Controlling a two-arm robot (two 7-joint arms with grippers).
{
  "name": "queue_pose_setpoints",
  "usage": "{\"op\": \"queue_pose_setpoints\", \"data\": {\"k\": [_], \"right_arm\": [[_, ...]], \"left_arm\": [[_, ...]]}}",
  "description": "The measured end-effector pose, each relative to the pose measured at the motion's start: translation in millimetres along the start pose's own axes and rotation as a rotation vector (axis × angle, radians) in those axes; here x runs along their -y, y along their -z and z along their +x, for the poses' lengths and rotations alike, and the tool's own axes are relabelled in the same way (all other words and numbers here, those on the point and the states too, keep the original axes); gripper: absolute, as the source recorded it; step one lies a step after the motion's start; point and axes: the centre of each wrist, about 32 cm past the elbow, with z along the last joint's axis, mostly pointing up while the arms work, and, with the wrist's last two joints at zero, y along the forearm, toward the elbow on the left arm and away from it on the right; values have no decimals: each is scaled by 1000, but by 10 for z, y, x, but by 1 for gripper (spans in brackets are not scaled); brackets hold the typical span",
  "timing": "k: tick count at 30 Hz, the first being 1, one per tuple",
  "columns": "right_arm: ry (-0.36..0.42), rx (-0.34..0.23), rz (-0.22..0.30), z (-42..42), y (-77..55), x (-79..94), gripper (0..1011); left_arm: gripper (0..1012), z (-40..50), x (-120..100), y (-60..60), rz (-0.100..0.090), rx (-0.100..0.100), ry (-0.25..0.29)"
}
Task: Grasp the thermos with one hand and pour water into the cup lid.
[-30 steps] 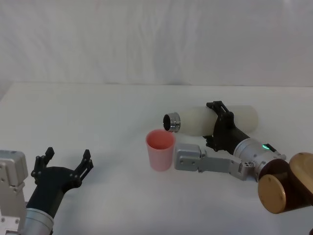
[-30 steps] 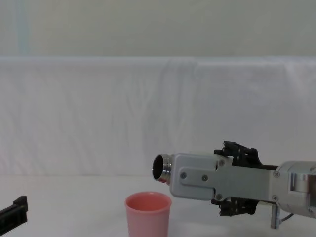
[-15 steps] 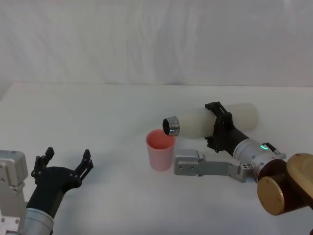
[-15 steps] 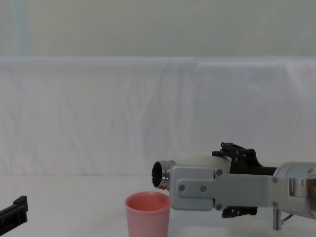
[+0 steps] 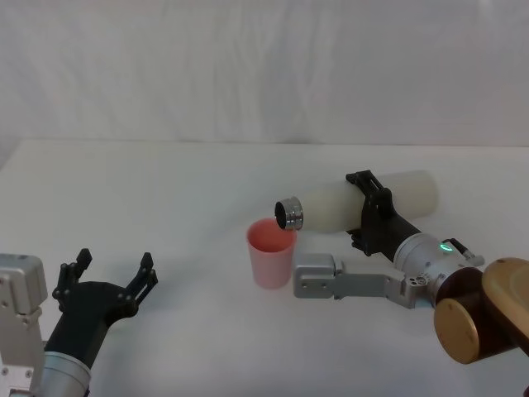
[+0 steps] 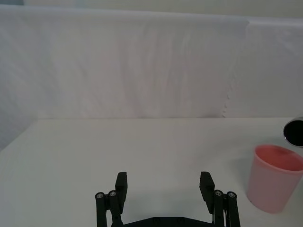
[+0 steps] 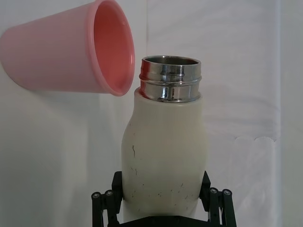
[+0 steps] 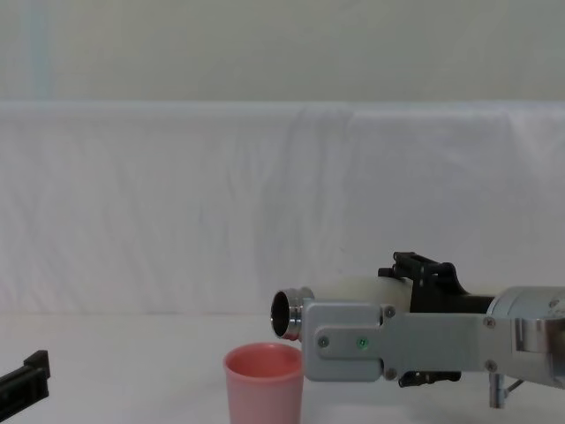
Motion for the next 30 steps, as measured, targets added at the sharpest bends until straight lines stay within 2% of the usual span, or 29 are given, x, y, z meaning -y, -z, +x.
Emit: {"op": "queue_pose_setpoints", "data": {"k": [30], "right_arm": [[-3,47,0,27,0,0,959]], "left_arm": [[1001,0,0,0,0,0,0]]}}
